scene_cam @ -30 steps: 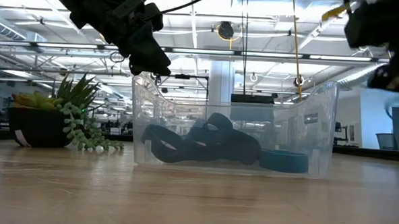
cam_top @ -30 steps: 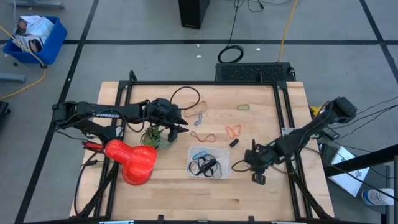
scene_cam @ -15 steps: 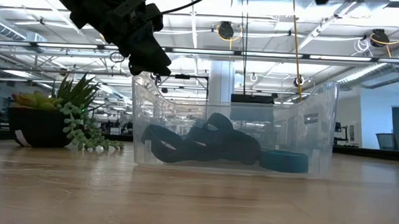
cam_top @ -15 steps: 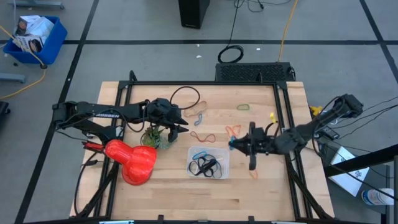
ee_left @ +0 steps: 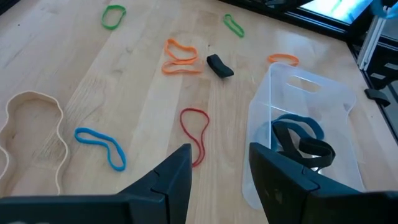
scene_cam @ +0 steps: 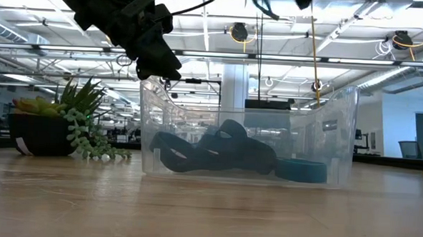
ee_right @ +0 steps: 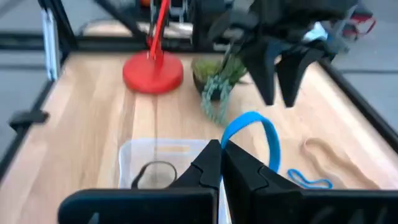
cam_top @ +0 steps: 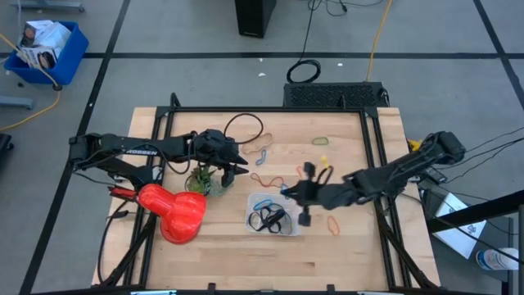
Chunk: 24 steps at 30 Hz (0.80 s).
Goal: Pick and place rubber bands into bin
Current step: Put the bottom blue rubber band into the bin
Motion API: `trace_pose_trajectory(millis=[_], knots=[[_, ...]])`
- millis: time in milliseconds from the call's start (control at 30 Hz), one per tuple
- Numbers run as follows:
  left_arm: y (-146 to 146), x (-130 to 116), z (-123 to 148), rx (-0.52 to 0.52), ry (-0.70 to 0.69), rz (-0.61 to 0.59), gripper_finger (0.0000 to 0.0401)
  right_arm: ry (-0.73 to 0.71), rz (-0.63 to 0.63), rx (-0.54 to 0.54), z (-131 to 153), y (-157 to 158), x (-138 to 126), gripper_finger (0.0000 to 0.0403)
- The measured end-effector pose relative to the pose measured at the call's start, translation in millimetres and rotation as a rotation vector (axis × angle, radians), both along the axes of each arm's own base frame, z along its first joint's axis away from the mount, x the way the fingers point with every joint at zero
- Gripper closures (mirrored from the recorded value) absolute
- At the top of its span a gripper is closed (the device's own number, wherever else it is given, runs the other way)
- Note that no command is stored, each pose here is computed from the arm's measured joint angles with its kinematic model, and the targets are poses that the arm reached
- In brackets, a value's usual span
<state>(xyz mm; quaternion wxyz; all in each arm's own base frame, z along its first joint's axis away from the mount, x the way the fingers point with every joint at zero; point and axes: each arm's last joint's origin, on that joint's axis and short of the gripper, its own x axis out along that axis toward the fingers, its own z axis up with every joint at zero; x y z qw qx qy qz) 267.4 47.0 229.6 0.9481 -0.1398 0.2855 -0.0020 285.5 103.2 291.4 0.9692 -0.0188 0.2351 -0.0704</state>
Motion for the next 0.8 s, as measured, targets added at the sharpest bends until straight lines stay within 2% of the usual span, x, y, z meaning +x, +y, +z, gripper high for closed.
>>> trace_pose_trajectory(millis=[200, 300, 567, 800], knots=[[0.0, 0.0, 0.0, 0.0, 0.0, 0.0, 0.0233, 0.121, 0.041, 0.013, -24.2, 0.8, 31.0, 0.0403], [0.0, 0.0, 0.0, 0.001, 0.0, 0.0, 0.0233, 0.175, 0.02, 0.011, -43.0, -0.2, 40.4, 0.0403], [0.0, 0.0, 0.0, 0.0, 0.001, 0.0, 0.0233, 0.329, 0.063, 0.057, -92.4, 7.0, 57.3, 0.0403], [0.0, -0.1, -0.1, 0.001, 0.001, -0.001, 0.0233, 0.425, 0.035, 0.107, -125.2, 10.7, 63.7, 0.0403]])
